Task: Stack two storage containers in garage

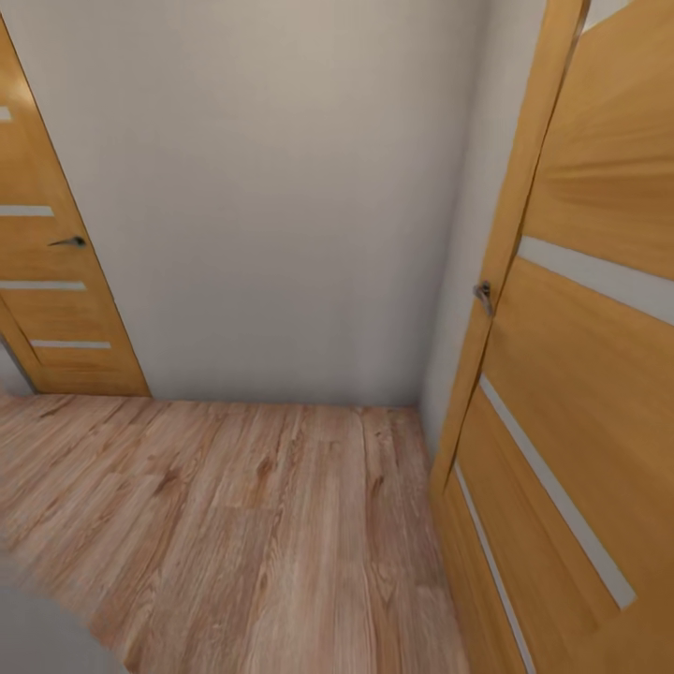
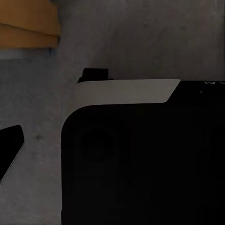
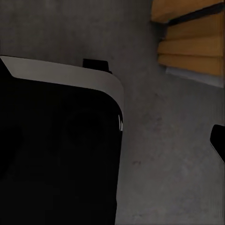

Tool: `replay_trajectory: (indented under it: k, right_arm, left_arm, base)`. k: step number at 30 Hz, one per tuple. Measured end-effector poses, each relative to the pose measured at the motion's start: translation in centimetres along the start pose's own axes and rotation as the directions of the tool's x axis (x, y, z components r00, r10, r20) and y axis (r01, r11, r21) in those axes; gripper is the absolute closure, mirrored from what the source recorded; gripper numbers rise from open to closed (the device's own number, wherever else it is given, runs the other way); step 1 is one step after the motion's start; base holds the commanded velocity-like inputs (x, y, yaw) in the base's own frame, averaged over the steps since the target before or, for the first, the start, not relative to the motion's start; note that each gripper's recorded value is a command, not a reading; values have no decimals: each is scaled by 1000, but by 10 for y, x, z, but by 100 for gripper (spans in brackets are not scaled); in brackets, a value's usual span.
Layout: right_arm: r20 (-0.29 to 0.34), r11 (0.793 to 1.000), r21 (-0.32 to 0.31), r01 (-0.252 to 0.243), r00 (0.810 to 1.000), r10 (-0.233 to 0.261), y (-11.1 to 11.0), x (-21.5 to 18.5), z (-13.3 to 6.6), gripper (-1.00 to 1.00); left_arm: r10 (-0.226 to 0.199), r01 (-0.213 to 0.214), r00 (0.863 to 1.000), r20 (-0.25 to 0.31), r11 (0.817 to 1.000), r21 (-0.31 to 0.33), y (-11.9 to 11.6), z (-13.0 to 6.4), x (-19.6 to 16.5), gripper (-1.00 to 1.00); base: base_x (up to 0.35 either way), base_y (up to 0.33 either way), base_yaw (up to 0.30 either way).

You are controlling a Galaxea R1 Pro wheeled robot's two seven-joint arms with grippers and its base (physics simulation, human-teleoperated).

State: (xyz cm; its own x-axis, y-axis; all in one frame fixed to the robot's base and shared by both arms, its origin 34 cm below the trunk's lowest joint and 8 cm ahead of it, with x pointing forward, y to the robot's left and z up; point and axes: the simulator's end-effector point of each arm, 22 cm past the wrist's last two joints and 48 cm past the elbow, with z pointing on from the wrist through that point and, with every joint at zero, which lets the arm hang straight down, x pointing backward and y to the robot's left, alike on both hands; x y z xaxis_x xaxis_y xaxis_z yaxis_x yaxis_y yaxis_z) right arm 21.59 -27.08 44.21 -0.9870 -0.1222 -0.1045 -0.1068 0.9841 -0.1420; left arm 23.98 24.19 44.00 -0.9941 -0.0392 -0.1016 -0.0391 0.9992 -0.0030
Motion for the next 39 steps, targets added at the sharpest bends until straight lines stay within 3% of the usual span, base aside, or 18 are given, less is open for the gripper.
replay_trajectory:
  k: [39]
  right_arm:
    - [0,1000,0,1,1000,-1,0,0,0,-100]
  left_arm:
    - [0,0,1000,2,1000,0,0,0,0,-100]
  base:
    - [322,0,0]
